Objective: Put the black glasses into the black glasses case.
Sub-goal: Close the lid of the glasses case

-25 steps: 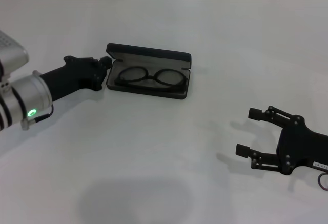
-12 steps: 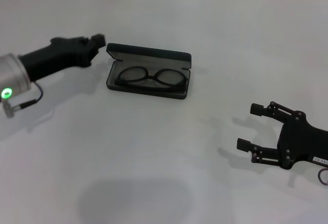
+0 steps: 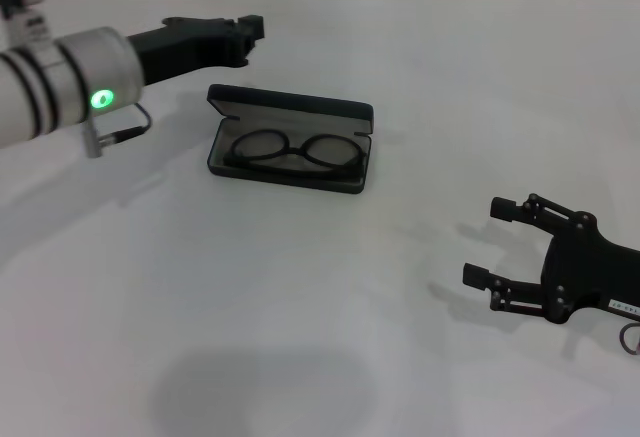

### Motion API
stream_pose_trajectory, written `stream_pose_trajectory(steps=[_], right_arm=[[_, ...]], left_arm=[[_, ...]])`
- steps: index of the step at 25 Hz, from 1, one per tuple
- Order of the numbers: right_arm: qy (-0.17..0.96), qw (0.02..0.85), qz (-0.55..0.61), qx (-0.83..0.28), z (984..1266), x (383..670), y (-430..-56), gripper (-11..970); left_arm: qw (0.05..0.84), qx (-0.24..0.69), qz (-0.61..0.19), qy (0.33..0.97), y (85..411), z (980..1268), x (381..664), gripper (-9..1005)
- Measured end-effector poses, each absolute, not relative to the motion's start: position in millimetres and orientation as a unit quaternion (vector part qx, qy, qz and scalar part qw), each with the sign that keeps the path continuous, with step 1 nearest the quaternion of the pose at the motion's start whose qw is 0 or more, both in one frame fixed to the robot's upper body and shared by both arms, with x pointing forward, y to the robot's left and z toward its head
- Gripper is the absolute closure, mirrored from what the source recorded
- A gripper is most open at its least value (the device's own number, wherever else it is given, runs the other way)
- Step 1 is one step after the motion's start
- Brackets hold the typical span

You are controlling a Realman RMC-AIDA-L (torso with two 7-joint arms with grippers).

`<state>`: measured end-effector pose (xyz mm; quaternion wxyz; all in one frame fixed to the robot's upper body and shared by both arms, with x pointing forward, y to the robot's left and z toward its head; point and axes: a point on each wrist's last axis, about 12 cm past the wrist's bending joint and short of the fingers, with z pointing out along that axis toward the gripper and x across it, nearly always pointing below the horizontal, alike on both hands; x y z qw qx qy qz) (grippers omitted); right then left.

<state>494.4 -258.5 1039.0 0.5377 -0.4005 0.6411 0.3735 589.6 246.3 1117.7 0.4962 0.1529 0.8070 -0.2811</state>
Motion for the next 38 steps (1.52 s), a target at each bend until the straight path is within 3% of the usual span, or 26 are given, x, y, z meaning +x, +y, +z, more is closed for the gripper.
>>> stream_pose_trajectory(steps=[13, 24, 38], right_arm=[[0.643, 0.539, 0.367, -0.402, 1039, 496, -259, 75], [0.646, 0.538, 0.362, -0.402, 1039, 498, -260, 75], [0.647, 0.539, 0.361, -0.402, 1039, 499, -260, 75]], left_arm=[[0.494, 0.099, -0.175, 0.846, 193, 1108, 604, 977], [0.502, 0.079, -0.151, 0.848, 188, 1076, 599, 977], [0.503, 0.086, -0.142, 0.848, 187, 1065, 590, 976]])
